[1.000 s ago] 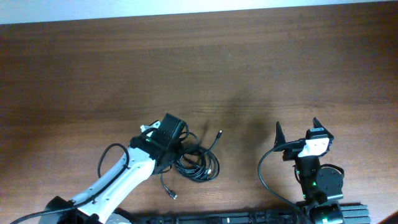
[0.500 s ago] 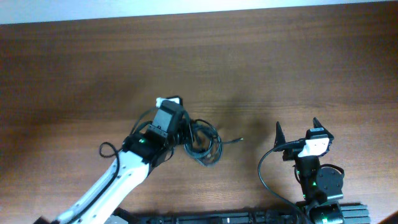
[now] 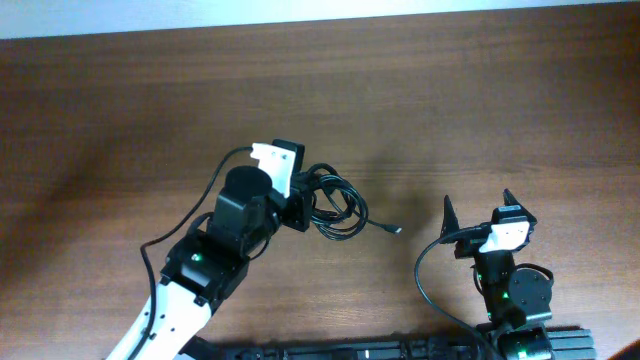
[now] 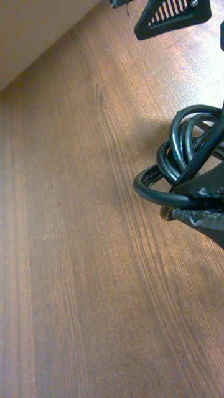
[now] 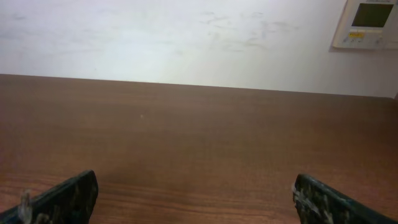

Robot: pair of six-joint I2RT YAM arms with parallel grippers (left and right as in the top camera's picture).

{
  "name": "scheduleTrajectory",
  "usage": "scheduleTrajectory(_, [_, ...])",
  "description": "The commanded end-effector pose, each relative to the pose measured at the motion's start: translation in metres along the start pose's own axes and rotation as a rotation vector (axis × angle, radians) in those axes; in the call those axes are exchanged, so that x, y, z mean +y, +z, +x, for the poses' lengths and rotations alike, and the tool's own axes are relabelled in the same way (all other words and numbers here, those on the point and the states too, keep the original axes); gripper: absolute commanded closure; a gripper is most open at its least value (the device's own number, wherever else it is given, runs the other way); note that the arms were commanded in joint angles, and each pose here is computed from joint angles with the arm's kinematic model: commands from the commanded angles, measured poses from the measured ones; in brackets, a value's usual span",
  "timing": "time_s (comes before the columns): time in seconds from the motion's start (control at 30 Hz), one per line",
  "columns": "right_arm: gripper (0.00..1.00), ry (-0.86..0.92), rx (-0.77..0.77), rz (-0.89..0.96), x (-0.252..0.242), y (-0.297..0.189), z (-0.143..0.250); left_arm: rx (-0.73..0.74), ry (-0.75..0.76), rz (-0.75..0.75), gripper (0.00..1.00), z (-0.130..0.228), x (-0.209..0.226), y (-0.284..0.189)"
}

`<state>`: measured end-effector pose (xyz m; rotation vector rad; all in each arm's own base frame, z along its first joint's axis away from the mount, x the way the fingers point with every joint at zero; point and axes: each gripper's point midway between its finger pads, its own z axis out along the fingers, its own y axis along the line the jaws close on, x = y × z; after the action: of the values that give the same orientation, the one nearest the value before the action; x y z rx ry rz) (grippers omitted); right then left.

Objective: Untangle cables
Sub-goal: 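Move the right gripper toward the cable held by the left gripper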

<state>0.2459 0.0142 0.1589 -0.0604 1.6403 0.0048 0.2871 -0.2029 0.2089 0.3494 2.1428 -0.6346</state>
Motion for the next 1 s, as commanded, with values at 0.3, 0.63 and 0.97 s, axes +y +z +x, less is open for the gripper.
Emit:
scheduleTrajectory(0.3, [0.01,0.001,0.000,-0.006,0.000,0.000,0.001,-0.046,0.015,0.129,1.00,-0.017,-0.027,-0.014])
scheduleTrajectory(0.63, [0.01,0.263,-0.193,-0.045,0.002,-0.009,-0.060,-0.083,-0.030,0.143,1.00,-0.027,-0.030,-0.015])
scheduleTrajectory(0.97, [0.01,0.354,-0.021,-0.027,0.000,-0.032,-0.078,-0.112,-0.090,0.139,1.00,-0.035,-0.029,-0.016])
